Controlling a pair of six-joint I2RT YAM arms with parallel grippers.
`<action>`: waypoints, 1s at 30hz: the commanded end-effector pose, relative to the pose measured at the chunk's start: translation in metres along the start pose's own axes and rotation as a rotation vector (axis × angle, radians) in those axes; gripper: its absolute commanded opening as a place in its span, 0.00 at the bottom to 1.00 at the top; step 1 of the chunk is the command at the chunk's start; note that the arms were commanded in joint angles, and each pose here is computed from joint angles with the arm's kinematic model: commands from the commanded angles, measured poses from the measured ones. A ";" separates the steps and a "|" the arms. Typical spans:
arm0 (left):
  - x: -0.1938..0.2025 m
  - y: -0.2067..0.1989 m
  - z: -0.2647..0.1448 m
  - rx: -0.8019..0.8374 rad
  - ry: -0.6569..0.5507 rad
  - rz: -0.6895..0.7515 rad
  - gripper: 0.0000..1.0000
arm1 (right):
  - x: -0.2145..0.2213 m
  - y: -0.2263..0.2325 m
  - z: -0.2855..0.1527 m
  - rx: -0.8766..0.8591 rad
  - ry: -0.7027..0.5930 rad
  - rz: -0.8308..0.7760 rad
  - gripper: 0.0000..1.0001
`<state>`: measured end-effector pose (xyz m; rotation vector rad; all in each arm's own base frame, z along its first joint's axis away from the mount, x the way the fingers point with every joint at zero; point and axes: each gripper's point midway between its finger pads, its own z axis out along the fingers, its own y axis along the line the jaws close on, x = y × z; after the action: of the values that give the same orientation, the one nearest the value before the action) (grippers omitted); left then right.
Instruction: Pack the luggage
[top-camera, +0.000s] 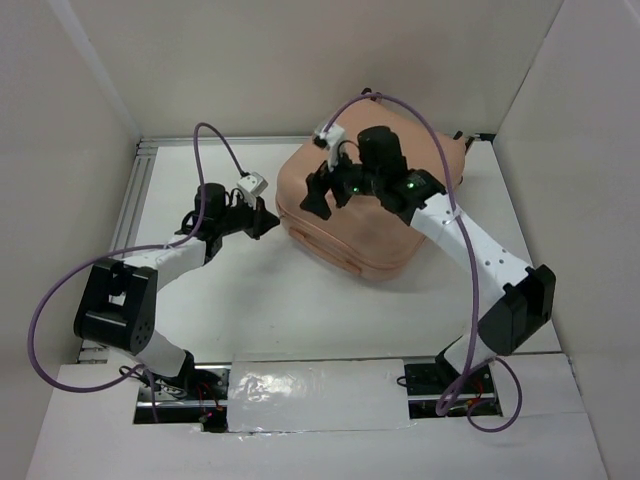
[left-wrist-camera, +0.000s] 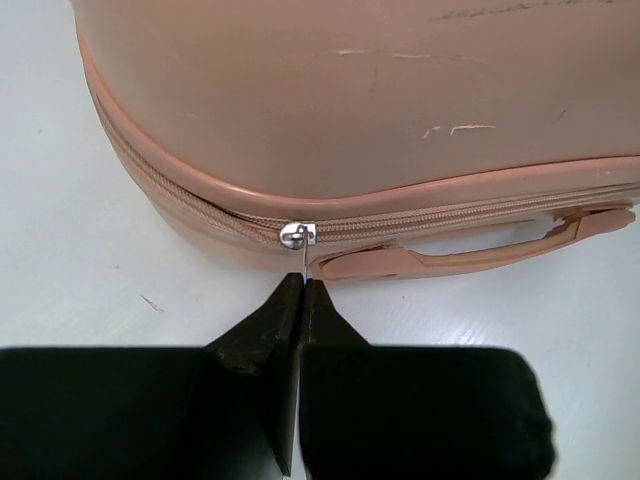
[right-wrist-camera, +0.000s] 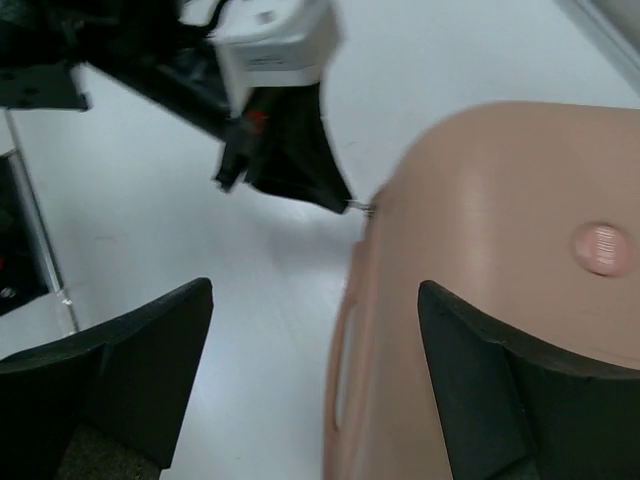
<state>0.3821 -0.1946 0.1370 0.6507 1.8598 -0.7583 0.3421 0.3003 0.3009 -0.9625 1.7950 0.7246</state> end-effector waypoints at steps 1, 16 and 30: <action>0.002 -0.006 -0.001 -0.019 -0.011 -0.075 0.00 | 0.028 0.030 0.008 -0.064 0.054 -0.033 0.89; 0.001 0.009 0.001 -0.106 -0.005 -0.105 0.00 | 0.124 0.061 0.043 0.228 0.258 0.008 0.90; -0.005 0.020 -0.006 -0.105 -0.039 -0.101 0.00 | 0.160 0.031 0.078 0.453 0.331 0.026 0.87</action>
<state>0.3861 -0.1862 0.1324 0.4986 1.9204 -0.7534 0.2864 0.3214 0.1087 -0.8965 2.2131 0.2089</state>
